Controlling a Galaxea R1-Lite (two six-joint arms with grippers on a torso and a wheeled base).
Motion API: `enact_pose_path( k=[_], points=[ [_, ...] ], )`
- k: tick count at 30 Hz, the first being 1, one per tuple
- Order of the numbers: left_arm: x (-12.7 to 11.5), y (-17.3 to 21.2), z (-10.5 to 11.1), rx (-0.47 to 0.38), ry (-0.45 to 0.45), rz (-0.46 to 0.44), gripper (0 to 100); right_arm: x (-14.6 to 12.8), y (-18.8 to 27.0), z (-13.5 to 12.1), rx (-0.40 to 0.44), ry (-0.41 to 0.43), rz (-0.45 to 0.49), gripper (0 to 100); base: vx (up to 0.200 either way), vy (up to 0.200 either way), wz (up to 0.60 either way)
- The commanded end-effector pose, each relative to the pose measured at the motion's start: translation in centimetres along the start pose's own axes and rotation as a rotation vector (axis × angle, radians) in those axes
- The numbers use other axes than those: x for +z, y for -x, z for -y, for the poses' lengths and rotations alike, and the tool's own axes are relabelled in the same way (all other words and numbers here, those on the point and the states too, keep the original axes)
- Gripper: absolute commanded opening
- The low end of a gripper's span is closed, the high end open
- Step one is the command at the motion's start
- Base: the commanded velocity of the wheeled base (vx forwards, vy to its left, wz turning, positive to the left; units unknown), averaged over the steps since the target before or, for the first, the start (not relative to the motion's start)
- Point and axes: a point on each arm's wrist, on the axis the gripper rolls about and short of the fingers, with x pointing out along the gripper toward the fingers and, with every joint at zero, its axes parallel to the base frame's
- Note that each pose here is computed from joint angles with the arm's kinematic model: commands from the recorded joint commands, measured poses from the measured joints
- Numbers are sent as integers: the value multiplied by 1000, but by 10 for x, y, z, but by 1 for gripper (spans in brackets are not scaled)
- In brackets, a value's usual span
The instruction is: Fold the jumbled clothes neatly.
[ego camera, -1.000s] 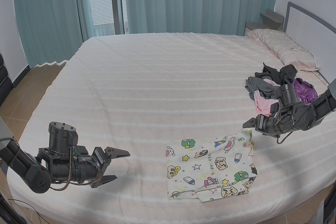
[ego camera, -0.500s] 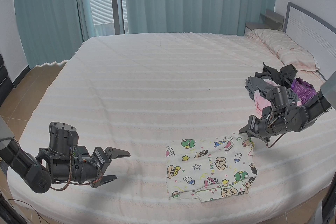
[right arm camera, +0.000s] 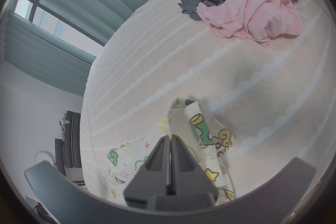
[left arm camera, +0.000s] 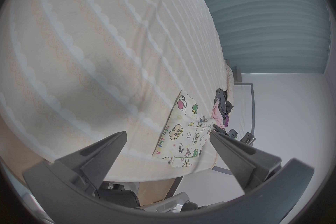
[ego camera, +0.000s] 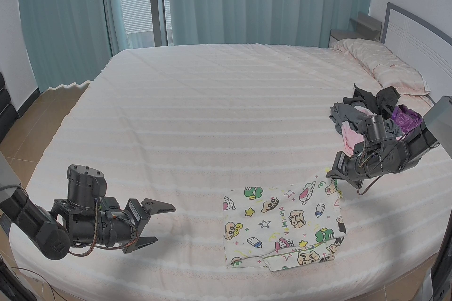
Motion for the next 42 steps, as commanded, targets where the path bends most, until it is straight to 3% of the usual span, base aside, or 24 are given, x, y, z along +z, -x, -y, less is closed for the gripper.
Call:
enact_pose_path(
  k=[1, 2, 11, 14, 17, 24, 42],
  points=[
    [0, -1, -1, 5, 0, -4, 100, -1, -3, 6, -18, -10, -8, 0, 0, 0, 0],
    [0, -1, -1, 5, 2, -4, 100, -1, -3, 6, -17, -11, -7, 100, 0, 0, 0],
    [0, -1, -1, 5, 2, -2, 100, -6, 24, 10, -20, -21, 5, 100, 0, 0, 0],
    [-1, -1, -1, 5, 1, -5, 100, -21, 39, 15, -29, -15, -20, 100, 0, 0, 0],
    [-1, -1, -1, 5, 0, -5, 100, -58, 60, 20, 1, 40, -104, 100, 0, 0, 0],
    [-2, -1, -1, 4, -1, -7, 100, -95, 56, 27, 21, 125, -178, 100, 0, 0, 0],
    [-1, -1, 0, 0, -2, -6, 100, -103, 44, 34, -13, 150, -220, 100, 0, 0, 0]
  ],
)
